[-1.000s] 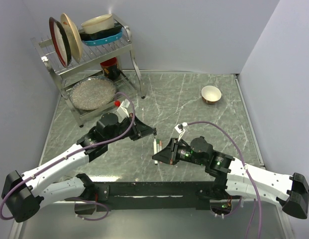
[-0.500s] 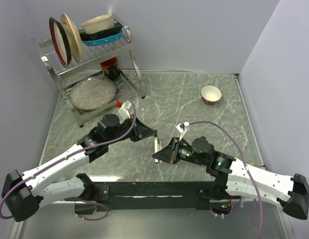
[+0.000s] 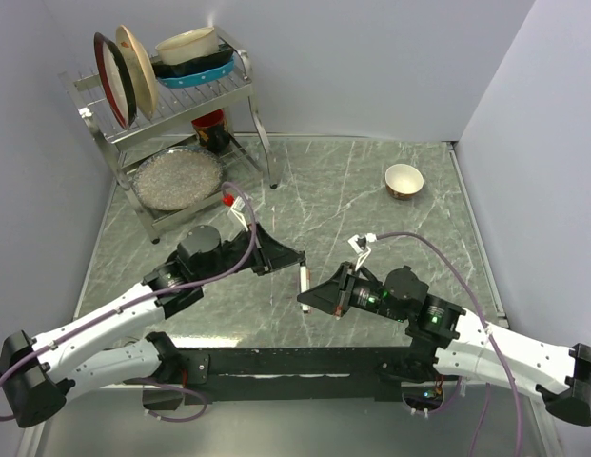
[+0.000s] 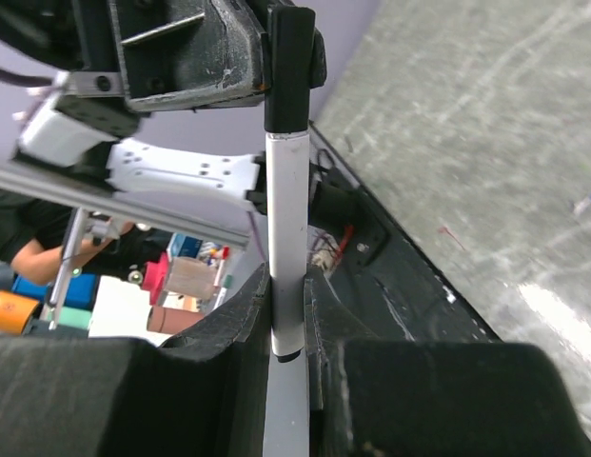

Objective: Insert the pens into the pen caps

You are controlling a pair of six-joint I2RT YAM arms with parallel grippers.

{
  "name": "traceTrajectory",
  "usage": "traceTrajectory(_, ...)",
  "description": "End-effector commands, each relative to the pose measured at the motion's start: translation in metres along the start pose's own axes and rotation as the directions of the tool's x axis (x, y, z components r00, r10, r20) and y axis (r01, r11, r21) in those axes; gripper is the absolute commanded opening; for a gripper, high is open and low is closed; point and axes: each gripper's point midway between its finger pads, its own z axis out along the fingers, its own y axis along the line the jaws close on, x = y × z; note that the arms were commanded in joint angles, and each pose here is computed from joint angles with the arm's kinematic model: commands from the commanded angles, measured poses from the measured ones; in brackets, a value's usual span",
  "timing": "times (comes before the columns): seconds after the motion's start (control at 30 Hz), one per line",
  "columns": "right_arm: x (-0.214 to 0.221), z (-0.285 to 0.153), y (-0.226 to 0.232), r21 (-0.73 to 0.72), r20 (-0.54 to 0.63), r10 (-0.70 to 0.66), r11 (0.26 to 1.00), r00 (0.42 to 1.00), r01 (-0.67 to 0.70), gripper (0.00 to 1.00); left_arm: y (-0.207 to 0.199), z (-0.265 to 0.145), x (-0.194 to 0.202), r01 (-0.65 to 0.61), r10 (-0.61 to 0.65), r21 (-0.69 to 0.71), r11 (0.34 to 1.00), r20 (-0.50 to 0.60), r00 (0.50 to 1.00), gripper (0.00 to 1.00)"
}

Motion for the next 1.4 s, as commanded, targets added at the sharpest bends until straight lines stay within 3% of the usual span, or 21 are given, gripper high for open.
traceTrajectory(0.0,-0.043,-0.008,0.041,-0.129,0.185,-0.053,0.989,0.981,0.078,0.0,-0.033,-0.01,0.016,-0.049,0.058,0.137,0.989,-0.065,0.996,0.02)
traceTrajectory(0.13,-0.046,-0.008,0.048,-0.112,0.169,-0.11,0.985,0.98,0.13,0.0,-0.052,-0.015,0.011,-0.058,0.066,0.183,0.981,-0.039,0.997,0.16)
traceTrajectory(0.17,-0.046,-0.008,0.05,-0.116,0.156,-0.119,0.984,0.98,0.138,0.0,-0.056,-0.018,0.008,-0.062,0.068,0.185,0.981,-0.027,0.997,0.25)
traceTrajectory(0.27,-0.038,-0.007,0.055,-0.149,0.117,-0.166,0.972,0.979,0.183,0.0,-0.063,-0.022,-0.002,-0.089,0.088,0.176,0.98,0.017,0.996,0.39)
traceTrajectory(0.47,-0.041,-0.008,0.065,-0.176,0.119,-0.179,0.964,0.977,0.198,0.0,-0.073,-0.021,-0.005,-0.135,0.137,0.179,0.975,0.004,0.991,0.47)
traceTrajectory(0.87,-0.044,-0.008,0.074,-0.191,0.116,-0.185,0.96,0.976,0.205,0.0,-0.064,-0.011,0.006,-0.158,0.169,0.169,0.973,-0.051,0.984,0.42)
traceTrajectory(0.93,-0.042,-0.008,0.075,-0.195,0.111,-0.183,0.96,0.977,0.202,0.0,-0.066,-0.012,0.007,-0.153,0.165,0.181,0.971,-0.051,0.985,0.36)
traceTrajectory(0.97,-0.043,-0.008,0.076,-0.201,0.113,-0.18,0.959,0.977,0.2,0.0,-0.068,-0.012,0.007,-0.156,0.167,0.192,0.969,-0.045,0.985,0.23)
traceTrajectory(1.03,-0.042,-0.008,0.074,-0.201,0.11,-0.175,0.96,0.978,0.194,0.0,-0.071,-0.013,0.006,-0.149,0.161,0.206,0.967,-0.044,0.986,0.11)
traceTrajectory(1.07,-0.04,-0.008,0.075,-0.204,0.105,-0.172,0.96,0.979,0.191,0.04,-0.072,-0.014,0.007,-0.15,0.163,0.217,0.965,-0.045,0.986,0.01)
traceTrajectory(1.13,-0.04,-0.008,0.074,-0.203,0.103,-0.163,0.962,0.981,0.181,0.17,-0.079,-0.016,0.006,-0.146,0.158,0.247,0.958,-0.031,0.987,0.01)
traceTrajectory(1.17,-0.04,-0.007,0.074,-0.206,0.103,-0.158,0.963,0.982,0.176,0.33,-0.081,-0.018,0.005,-0.145,0.156,0.254,0.956,-0.024,0.988,0.01)
traceTrajectory(1.27,-0.04,-0.007,0.076,-0.221,0.104,-0.133,0.963,0.986,0.153,0.51,-0.088,-0.022,0.001,-0.148,0.154,0.276,0.95,0.0,0.988,0.01)
traceTrajectory(1.37,-0.04,-0.005,0.078,-0.228,0.1,-0.113,0.964,0.989,0.134,0.53,-0.09,-0.024,0.0,-0.151,0.154,0.278,0.949,0.011,0.988,0.01)
